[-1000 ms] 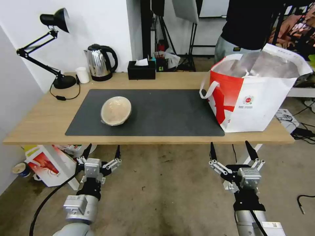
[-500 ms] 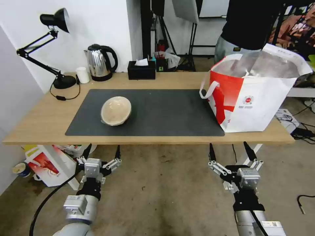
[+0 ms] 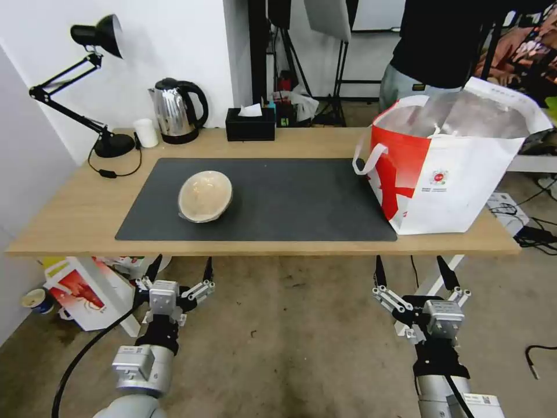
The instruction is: Pick up the trash from the table and place it into the takeout bag.
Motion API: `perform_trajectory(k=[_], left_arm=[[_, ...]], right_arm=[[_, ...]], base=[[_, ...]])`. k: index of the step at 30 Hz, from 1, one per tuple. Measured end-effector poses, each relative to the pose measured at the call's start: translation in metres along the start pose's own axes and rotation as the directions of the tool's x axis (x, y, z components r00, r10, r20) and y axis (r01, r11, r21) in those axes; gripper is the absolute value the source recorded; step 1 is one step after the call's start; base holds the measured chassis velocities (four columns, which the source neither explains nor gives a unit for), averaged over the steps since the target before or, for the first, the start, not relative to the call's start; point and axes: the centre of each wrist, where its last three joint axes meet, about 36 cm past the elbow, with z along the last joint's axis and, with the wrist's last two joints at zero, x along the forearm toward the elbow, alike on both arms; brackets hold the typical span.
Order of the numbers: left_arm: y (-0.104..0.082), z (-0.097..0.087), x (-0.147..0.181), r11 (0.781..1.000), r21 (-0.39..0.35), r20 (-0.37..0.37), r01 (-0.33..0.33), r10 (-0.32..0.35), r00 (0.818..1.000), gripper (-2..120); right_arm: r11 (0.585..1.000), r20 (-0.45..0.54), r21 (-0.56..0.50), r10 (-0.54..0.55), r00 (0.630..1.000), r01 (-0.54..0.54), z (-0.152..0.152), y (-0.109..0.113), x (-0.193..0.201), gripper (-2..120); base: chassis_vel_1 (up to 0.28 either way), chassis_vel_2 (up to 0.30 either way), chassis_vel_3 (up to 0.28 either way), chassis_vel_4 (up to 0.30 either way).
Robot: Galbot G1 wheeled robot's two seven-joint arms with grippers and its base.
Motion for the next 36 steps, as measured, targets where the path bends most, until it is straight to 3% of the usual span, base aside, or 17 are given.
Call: perform_trajectory(k=[36], left_arm=[[0.0000, 0.0000, 0.0000, 1.000, 0.000, 0.000, 0.000, 0.000, 1.000, 100]], right_arm=[[1.000, -0.002, -0.002, 0.004, 1.000, -0.004, 0.0007, 0.0010, 0.0001, 100]], base=[[0.000, 0.000, 0.000, 0.000]])
